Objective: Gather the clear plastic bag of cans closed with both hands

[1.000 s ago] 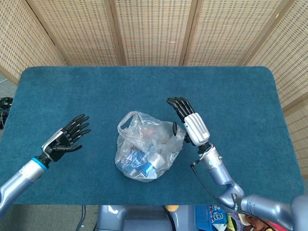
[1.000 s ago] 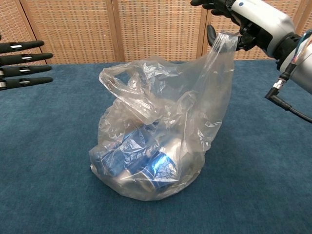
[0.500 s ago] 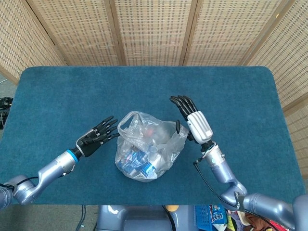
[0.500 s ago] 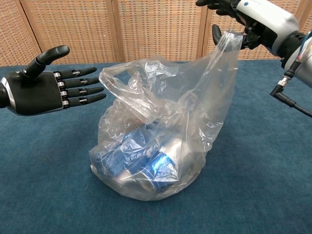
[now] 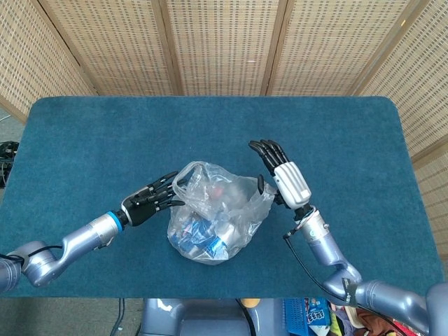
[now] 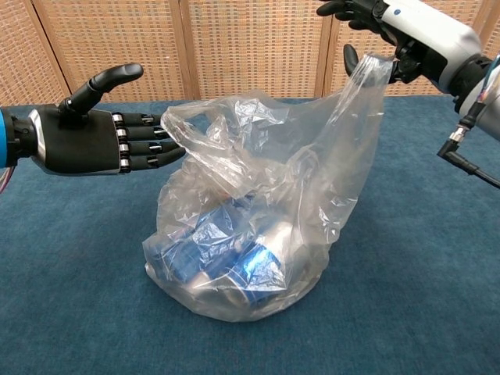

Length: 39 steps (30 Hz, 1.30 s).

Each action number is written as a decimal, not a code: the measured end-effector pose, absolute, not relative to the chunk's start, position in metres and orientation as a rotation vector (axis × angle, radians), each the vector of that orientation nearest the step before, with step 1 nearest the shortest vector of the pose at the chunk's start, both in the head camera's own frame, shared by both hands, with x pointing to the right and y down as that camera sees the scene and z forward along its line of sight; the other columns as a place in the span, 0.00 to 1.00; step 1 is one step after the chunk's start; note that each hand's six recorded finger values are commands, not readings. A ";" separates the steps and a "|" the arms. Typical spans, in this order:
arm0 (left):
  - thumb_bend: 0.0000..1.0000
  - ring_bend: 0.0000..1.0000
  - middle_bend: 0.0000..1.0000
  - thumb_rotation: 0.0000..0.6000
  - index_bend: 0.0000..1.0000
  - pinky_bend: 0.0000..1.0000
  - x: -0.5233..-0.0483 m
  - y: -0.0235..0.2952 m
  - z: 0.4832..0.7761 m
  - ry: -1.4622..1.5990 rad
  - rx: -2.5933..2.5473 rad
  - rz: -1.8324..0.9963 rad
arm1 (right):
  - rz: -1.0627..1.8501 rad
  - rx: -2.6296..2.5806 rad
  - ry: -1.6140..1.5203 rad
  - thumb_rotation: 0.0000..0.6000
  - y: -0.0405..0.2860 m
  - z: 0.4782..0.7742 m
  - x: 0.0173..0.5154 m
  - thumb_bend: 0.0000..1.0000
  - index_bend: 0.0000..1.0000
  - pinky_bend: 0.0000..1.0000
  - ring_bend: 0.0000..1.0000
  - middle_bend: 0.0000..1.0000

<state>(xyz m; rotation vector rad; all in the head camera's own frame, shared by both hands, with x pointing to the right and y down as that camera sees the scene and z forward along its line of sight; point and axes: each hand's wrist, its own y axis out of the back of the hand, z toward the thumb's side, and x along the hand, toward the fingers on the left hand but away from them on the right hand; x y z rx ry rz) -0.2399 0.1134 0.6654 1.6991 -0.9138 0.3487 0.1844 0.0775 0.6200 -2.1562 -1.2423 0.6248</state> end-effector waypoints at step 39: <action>0.13 0.15 0.20 1.00 0.16 0.18 -0.171 0.086 0.657 -0.770 2.092 0.360 | 0.618 -2.144 -1.270 1.00 0.077 0.611 0.207 0.82 0.00 0.00 0.00 0.11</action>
